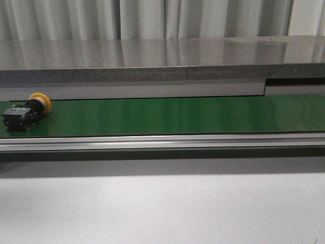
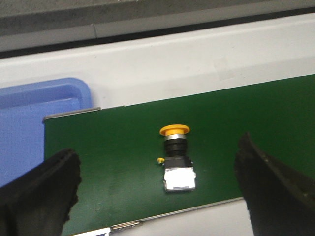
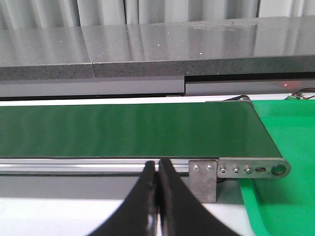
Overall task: Move button from left to right
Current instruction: 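Raise the left gripper while the belt carries the button toward the right gripper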
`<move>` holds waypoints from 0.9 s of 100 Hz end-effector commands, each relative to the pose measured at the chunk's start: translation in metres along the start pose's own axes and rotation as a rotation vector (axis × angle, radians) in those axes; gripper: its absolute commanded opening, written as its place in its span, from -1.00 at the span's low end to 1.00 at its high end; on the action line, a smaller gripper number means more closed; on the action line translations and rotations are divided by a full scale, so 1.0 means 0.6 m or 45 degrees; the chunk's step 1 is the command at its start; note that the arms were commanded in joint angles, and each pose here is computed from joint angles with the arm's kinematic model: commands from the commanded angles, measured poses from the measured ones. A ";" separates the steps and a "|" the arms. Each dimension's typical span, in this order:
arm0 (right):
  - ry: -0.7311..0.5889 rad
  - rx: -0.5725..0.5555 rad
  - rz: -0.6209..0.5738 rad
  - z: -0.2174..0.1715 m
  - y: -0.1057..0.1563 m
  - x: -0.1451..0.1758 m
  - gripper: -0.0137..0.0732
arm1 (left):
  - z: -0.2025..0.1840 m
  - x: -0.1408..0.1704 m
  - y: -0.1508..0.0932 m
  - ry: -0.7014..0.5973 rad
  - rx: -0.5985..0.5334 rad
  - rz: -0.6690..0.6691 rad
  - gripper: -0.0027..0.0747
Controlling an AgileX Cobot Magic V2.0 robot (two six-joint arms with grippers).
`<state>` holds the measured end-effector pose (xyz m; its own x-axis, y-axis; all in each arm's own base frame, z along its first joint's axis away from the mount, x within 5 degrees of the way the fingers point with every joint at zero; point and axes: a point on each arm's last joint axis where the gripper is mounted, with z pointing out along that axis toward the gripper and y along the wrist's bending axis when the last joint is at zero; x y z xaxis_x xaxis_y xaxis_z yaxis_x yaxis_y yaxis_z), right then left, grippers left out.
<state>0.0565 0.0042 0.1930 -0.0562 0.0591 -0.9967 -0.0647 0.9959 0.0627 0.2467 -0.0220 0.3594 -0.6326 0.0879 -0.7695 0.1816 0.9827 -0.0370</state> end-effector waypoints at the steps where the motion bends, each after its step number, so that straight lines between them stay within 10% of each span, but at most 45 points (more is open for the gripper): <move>1: -0.151 -0.002 -0.013 -0.005 0.001 -0.023 -0.84 | -0.043 0.001 -0.020 -0.249 0.013 0.023 0.63; 54: -0.151 -0.002 -0.013 -0.005 0.001 -0.023 -0.84 | -0.142 0.208 -0.036 -0.633 -0.012 0.050 0.63; 90: -0.151 -0.002 -0.013 -0.005 0.001 -0.023 -0.84 | -0.165 0.259 -0.032 -0.932 -0.060 0.046 0.63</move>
<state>0.0565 0.0042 0.1930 -0.0562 0.0591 -0.9967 -0.0647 0.9959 0.0627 0.0697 -0.0129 0.2903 -0.0816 0.0324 -0.9961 0.1684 0.9856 0.0183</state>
